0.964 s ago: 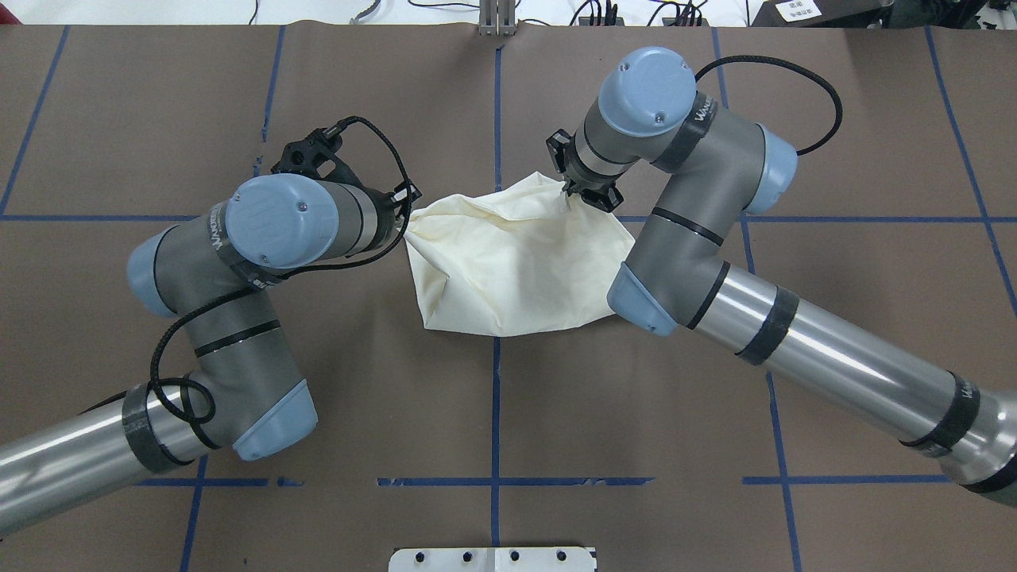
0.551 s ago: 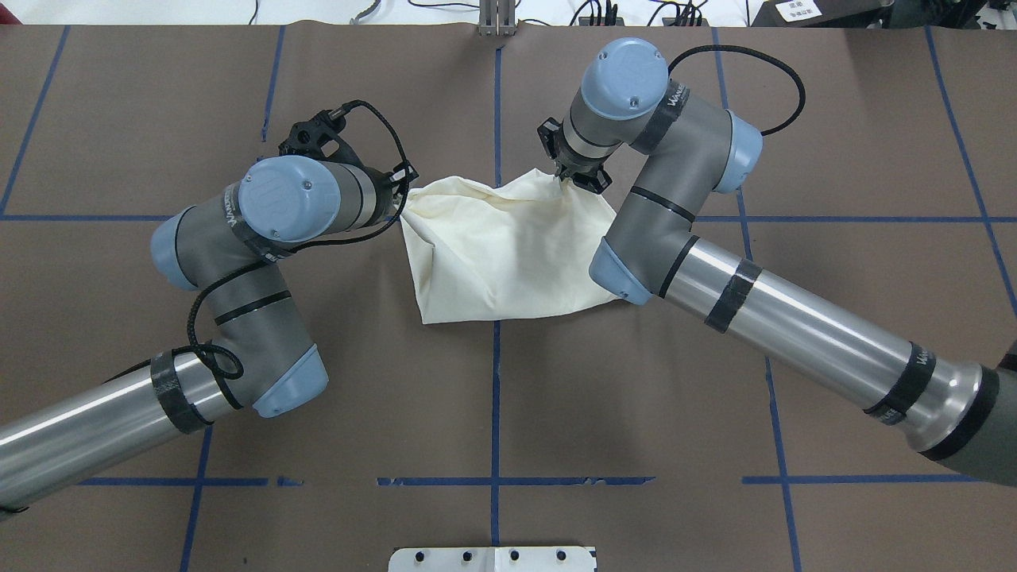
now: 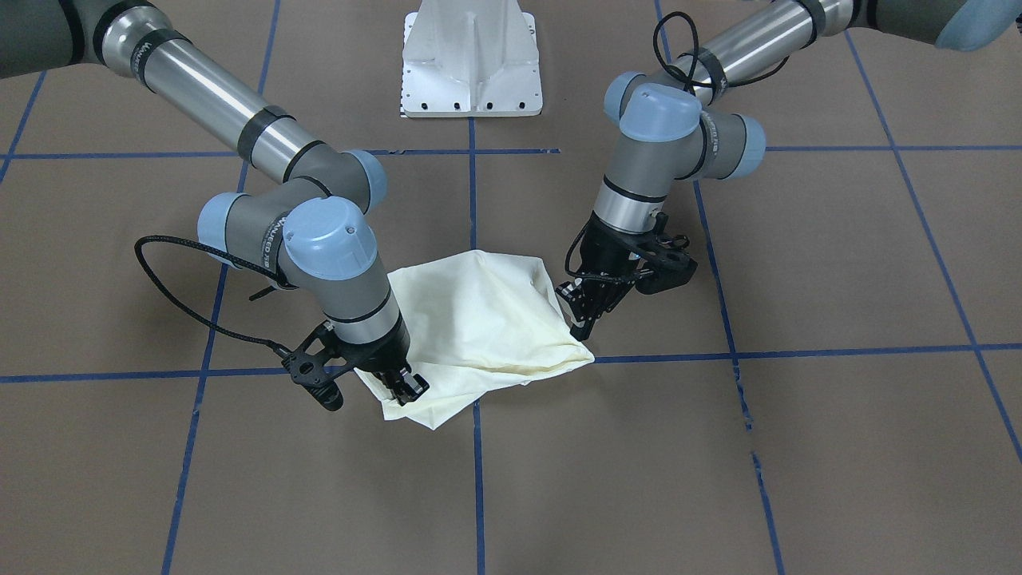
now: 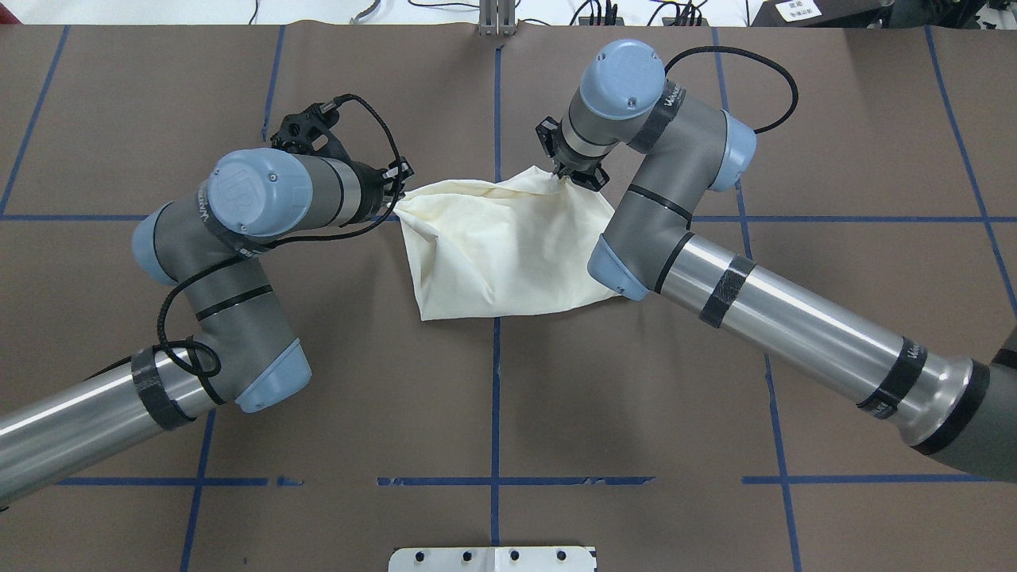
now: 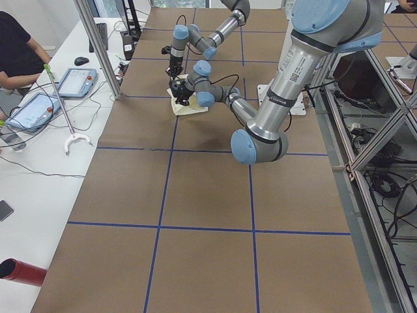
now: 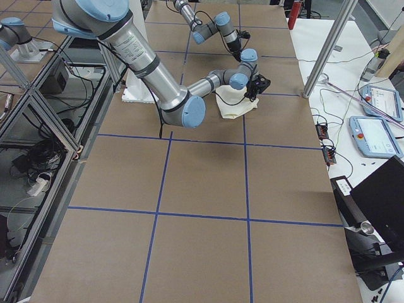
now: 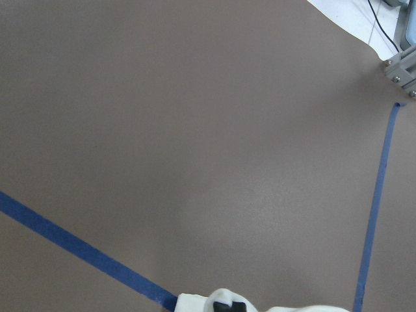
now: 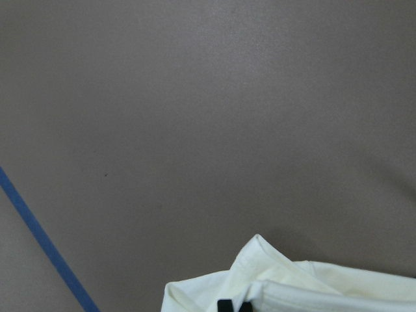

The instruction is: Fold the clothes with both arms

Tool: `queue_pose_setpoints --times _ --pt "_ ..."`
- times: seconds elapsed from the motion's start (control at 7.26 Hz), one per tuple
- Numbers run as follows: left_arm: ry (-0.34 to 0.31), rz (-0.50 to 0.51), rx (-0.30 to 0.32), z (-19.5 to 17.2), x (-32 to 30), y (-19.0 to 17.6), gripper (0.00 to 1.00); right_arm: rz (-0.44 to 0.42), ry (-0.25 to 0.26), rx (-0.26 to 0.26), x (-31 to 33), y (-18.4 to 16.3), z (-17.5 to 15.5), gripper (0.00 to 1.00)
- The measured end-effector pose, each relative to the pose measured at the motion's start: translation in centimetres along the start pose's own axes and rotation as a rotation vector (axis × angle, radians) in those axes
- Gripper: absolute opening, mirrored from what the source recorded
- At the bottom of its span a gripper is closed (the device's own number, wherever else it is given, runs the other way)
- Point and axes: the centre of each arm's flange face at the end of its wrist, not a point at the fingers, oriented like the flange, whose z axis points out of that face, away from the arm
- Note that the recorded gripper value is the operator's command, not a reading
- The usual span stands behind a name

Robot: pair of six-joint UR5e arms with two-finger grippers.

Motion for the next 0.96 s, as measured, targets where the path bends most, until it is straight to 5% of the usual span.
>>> queue_pose_setpoints --times 0.14,0.69,0.96 --pt "0.014 0.003 -0.054 -1.9 -1.3 0.6 0.0 0.001 -0.002 0.0 0.0 -0.1 0.0 0.0" --pt "-0.015 0.04 -0.2 -1.1 -3.5 9.4 0.0 0.002 -0.008 0.002 -0.2 -0.4 -0.2 0.0" --pt "0.008 0.048 -0.214 -0.4 -3.4 10.2 0.38 0.003 -0.014 0.001 -0.6 -0.3 -0.5 0.0"
